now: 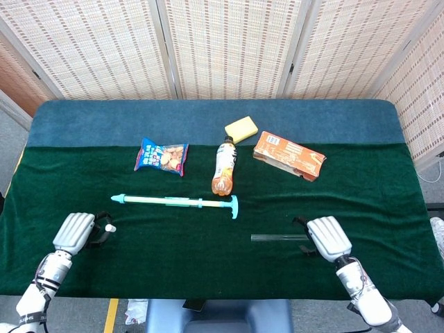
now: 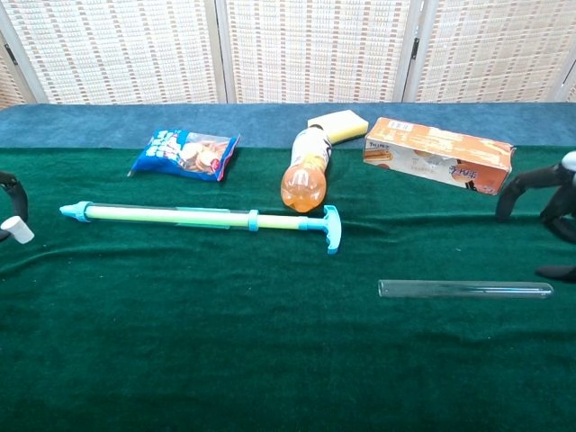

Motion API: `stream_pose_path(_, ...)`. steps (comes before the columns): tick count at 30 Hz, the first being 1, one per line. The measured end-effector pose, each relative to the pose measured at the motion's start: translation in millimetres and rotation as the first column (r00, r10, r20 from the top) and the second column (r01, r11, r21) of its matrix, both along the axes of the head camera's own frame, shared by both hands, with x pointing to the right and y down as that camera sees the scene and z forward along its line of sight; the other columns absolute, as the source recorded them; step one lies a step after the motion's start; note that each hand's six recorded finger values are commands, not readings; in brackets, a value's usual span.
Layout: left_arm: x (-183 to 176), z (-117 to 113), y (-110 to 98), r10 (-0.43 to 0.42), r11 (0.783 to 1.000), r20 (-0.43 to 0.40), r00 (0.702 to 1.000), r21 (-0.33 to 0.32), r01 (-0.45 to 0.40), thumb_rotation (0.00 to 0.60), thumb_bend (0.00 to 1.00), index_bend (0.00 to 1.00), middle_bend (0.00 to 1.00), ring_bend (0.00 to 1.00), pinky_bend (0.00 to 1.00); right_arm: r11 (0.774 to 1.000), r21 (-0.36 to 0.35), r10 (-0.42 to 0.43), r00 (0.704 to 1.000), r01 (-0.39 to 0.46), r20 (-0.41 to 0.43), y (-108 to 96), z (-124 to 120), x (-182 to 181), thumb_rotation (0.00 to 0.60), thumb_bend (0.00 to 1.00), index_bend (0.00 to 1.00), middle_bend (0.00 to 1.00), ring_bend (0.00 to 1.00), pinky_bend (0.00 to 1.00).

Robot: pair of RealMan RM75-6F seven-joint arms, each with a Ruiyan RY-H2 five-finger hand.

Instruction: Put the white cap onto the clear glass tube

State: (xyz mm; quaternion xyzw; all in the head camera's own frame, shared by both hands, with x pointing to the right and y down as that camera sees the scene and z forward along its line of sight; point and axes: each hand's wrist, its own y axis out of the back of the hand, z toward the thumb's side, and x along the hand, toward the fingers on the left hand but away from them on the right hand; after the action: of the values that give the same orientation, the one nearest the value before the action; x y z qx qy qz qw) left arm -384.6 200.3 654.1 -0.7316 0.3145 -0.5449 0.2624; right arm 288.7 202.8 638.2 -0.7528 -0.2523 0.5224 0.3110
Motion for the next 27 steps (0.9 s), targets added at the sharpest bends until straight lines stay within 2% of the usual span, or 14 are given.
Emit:
stream_pose_path(9,1.7,3.7,4.8,0.008,1.0,0.0,1.0,-0.013,-0.008,0.6,0.53,0.55,1.0,0.9,0.91,0.998,-0.071,-0.003,1.0,0.003,0.003,3.8,32.8,-16.6,0.6,0.27,0.43,0.87,1.0,1.0)
stream_pose_path(23,0.4,9.4,7.2,0.006,1.0,0.003,1.0,-0.03,-0.006,0.6,0.53,0.55,1.0,0.9,0.91,0.996,-0.081,-0.026,0.999,0.023,-0.038,1.0,62.6,-30.2,0.6,0.27,0.47,0.87,1.0,1.0)
stream_pose_path(27,-0.5,10.5,7.8,0.004,0.999,0.004,1.0,-0.034,-0.004,0.6,0.53,0.55,1.0,0.9,0.91,0.996,-0.091,-0.031,0.999,0.026,-0.044,-0.7,68.0,-34.4,0.6,0.31,0.47,0.87,1.0,1.0)
